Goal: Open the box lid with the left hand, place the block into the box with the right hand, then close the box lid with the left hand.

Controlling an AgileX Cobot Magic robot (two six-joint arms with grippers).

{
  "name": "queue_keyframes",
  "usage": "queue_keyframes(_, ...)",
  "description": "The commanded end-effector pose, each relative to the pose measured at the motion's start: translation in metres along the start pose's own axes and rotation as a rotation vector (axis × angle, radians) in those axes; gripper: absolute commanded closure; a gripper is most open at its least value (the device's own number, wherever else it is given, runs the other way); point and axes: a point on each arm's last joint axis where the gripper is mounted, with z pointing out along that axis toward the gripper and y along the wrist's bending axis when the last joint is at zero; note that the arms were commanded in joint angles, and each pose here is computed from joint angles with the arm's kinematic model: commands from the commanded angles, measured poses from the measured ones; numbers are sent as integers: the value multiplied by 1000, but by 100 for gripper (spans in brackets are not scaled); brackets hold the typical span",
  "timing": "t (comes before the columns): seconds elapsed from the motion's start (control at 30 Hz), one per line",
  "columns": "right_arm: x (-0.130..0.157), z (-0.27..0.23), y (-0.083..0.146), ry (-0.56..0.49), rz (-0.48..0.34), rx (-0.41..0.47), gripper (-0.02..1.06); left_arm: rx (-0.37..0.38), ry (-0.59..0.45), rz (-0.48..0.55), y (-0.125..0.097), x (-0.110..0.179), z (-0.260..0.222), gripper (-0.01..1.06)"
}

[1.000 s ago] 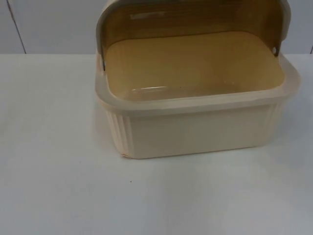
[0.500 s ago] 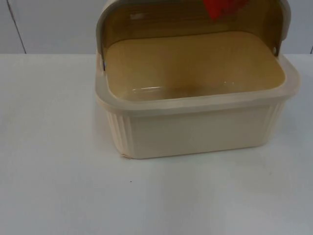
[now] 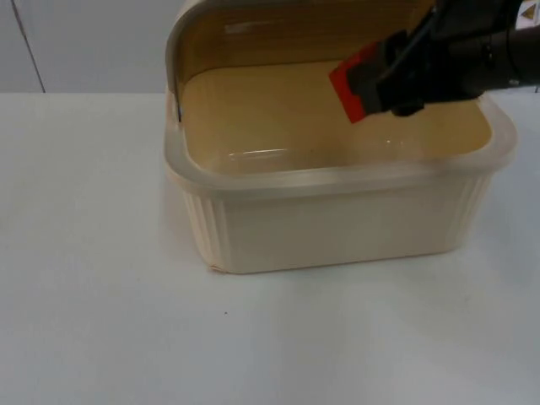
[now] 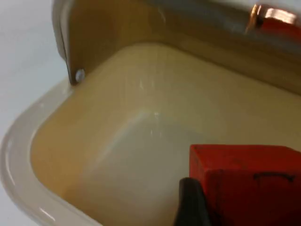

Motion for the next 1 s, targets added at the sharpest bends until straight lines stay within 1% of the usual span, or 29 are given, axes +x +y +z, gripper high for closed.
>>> queue_keyframes(0.0,4,6,-2,-27,4,10,105,1,-6,6,-1,0,-2,0)
queue_keyframes(0.03,8,12,-1,-23,12,11,105,1,-6,6,-1,0,-2,0)
queue_keyframes(0.13,21,27,-3,-17,88,35,105,0,-6,8,-1,0,-2,0)
queue_keyframes(0.17,21,27,-3,-17,88,35,105,0,-6,8,-1,0,-2,0)
queue_keyframes(0.23,27,34,-6,-28,129,58,105,0,0,8,-1,1,-2,0)
queue_keyframes(0.27,28,38,-6,-24,133,65,105,-3,5,11,-1,1,-2,0)
queue_keyframes(0.33,27,43,-7,-20,115,66,105,-2,10,11,-1,2,-2,0)
queue_keyframes(0.6,23,51,-8,-29,117,67,104,-2,16,11,-1,2,-2,0)
queue_keyframes(0.67,24,52,-7,-19,117,65,102,-2,16,11,-1,2,-2,0)
queue_keyframes(0.73,28,54,-7,-2,119,63,95,-6,15,15,0,2,-2,0)
queue_keyframes(0.77,28,54,-7,-2,119,63,95,-6,15,15,0,2,-2,0)
queue_keyframes(0.83,29,55,-7,4,119,62,84,-6,15,15,0,2,-2,0)
queue_keyframes(0.93,29,55,-7,3,119,63,57,-6,15,15,0,2,-2,0)
queue_keyframes(0.97,29,55,-7,3,119,63,57,-6,15,15,0,2,-2,0)
